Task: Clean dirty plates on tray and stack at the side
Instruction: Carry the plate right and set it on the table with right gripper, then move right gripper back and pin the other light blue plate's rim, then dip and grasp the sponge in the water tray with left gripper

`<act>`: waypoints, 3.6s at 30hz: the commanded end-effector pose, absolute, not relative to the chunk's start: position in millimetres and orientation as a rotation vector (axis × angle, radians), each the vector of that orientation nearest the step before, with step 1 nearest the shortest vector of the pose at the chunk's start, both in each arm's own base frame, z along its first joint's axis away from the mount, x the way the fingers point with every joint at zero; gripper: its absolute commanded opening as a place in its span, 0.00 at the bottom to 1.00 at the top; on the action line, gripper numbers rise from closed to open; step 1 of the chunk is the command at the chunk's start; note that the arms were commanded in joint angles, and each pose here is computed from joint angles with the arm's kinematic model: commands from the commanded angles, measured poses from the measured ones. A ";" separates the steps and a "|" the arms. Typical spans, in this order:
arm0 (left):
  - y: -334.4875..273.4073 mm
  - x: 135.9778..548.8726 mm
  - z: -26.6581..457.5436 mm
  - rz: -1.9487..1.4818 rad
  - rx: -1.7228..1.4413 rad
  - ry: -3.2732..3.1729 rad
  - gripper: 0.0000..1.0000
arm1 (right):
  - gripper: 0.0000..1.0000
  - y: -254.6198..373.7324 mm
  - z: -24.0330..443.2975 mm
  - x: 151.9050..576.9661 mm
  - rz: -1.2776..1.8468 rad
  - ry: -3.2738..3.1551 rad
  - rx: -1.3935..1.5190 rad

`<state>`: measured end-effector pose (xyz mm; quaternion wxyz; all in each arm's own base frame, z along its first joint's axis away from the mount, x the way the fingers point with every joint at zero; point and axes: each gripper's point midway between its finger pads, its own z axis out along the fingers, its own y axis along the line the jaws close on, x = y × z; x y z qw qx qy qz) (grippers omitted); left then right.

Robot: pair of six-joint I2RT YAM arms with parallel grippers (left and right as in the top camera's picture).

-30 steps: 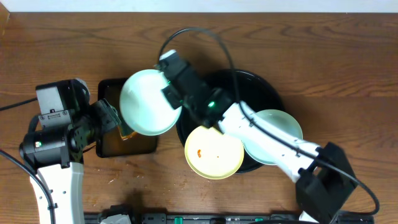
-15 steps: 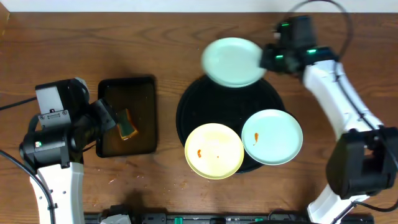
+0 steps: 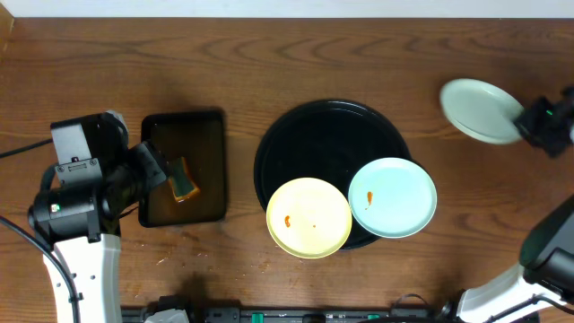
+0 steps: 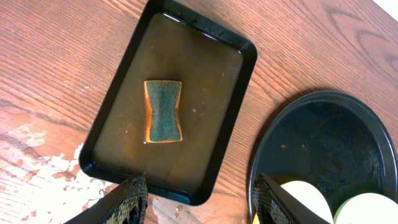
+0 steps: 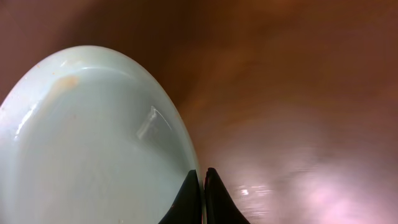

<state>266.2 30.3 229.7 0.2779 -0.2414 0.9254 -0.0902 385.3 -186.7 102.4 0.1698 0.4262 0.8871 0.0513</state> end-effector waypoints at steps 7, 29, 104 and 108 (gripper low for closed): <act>33.9 266.7 230.3 -0.218 -0.636 2.479 0.57 | 0.01 -274.6 54.0 277.0 -0.168 2.435 1.597; -17.0 270.0 233.2 -0.383 -0.433 2.523 0.57 | 0.56 -128.0 172.5 365.2 0.631 2.350 0.740; 32.0 312.5 85.1 0.328 -0.715 2.868 0.56 | 0.01 81.8 -14.2 363.4 0.353 2.756 0.386; 48.2 308.0 52.9 0.377 -0.908 2.904 0.49 | 0.01 81.8 -14.2 363.4 0.352 2.756 0.384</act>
